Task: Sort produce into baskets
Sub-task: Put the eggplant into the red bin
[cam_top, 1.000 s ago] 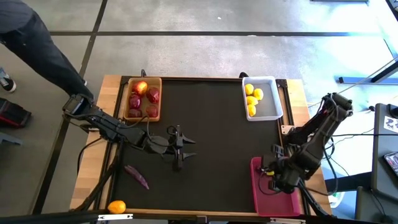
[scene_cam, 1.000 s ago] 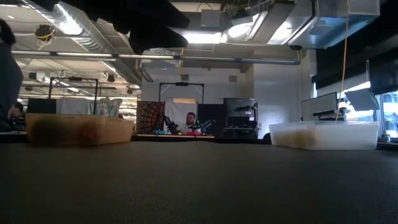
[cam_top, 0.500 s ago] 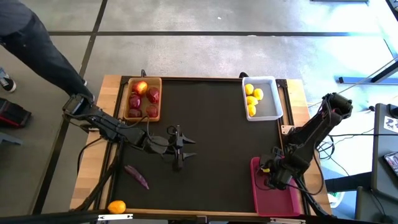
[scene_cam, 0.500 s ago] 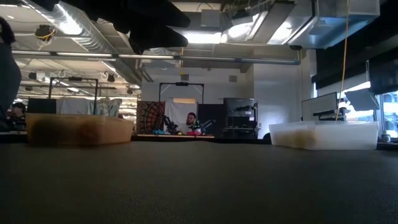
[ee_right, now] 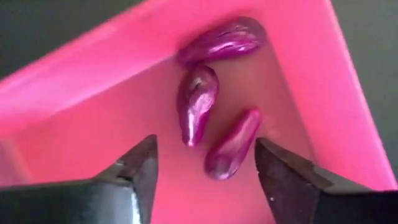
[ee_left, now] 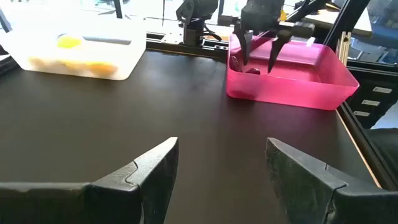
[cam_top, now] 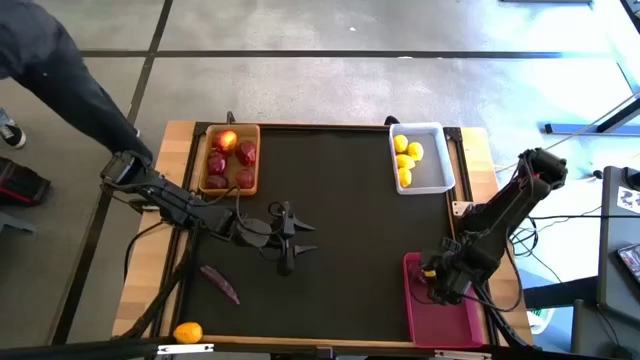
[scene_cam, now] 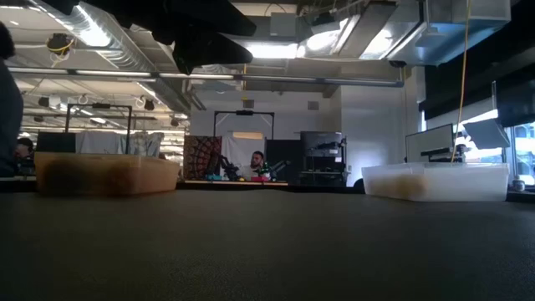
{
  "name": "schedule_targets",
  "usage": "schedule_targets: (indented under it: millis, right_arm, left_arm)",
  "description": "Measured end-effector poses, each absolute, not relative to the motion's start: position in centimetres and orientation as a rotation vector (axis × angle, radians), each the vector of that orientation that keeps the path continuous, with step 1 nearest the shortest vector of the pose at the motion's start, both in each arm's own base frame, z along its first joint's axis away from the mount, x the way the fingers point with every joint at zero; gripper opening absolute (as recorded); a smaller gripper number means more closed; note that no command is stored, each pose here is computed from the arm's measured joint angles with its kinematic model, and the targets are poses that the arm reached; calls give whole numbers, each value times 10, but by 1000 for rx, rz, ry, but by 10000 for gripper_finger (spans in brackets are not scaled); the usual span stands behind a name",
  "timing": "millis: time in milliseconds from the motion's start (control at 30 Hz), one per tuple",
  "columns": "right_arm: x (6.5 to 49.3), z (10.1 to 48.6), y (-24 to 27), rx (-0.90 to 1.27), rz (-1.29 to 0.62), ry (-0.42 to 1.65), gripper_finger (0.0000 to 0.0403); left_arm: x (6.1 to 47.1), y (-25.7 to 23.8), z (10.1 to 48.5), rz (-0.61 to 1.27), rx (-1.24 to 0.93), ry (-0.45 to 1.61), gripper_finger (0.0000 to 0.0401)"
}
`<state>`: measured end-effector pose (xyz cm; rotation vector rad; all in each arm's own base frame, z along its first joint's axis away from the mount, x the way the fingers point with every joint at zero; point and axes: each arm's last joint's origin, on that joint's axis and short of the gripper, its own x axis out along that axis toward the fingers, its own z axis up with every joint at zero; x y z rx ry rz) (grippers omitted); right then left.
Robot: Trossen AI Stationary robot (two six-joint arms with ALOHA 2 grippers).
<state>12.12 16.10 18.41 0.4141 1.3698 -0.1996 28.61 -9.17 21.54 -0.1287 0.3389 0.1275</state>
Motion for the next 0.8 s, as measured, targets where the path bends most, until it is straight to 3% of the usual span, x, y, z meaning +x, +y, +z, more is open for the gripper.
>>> schedule_targets:
  millis: [167, 433, 600, 800]
  right_arm:
    - [124, 218, 163, 437, -160, 1285, 240]
    - [139, 271, 165, 248, -106, 837, 241]
    - [145, 279, 164, 95, -136, 694, 241]
    - [153, 280, 156, 47, -169, 690, 241]
  left_arm:
    - [285, -93, 217, 58, -151, 352, 235]
    - [269, -100, 233, 40, -163, 483, 235]
    - [255, -109, 243, 29, -187, 665, 235]
    - [235, -129, 245, -4, -250, 857, 235]
